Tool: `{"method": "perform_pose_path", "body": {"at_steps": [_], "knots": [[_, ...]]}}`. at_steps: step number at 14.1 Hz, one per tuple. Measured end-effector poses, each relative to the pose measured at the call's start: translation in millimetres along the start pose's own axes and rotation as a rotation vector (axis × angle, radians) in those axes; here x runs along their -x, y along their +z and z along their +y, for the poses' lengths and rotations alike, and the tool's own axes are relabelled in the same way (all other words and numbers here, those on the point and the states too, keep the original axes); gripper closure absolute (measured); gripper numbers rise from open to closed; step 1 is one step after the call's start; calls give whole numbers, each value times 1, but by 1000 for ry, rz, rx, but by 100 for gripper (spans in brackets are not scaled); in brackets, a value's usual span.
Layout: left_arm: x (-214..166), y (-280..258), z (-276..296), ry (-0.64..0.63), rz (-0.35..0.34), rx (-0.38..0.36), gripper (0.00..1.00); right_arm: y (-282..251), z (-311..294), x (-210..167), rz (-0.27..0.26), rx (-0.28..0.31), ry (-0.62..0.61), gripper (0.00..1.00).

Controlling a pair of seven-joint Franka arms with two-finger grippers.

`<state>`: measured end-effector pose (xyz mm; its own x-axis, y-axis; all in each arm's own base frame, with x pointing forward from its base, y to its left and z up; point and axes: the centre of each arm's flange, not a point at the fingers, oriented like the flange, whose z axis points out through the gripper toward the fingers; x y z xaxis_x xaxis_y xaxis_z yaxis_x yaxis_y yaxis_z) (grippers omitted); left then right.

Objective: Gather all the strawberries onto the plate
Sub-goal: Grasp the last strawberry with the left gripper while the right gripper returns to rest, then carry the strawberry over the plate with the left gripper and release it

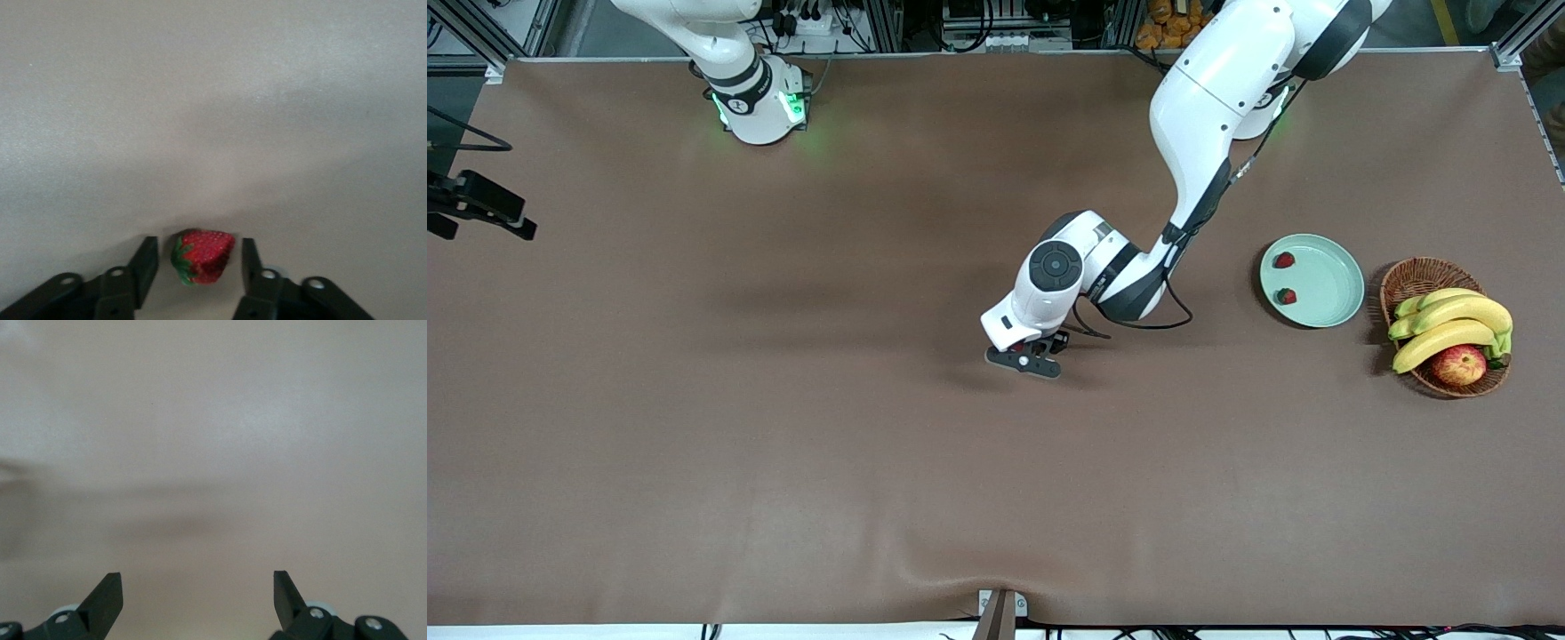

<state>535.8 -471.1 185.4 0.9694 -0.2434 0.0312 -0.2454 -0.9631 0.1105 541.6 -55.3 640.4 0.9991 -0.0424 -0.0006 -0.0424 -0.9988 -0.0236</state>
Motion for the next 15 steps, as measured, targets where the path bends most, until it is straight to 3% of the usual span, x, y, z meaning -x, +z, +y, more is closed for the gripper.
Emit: {"method": "perform_pose_path", "body": {"at_steps": [5, 10, 15], "knots": [[0, -1, 2, 2, 2, 1, 65, 4, -5, -1, -12, 0, -9, 0], [-11, -13, -10, -19, -1, -8, 65, 6, -5, -2, -17, -2, -8, 0], [-36, -59, -63, -7, -14, -39, 65, 6, -5, -2, -19, -2, -3, 0]]}}
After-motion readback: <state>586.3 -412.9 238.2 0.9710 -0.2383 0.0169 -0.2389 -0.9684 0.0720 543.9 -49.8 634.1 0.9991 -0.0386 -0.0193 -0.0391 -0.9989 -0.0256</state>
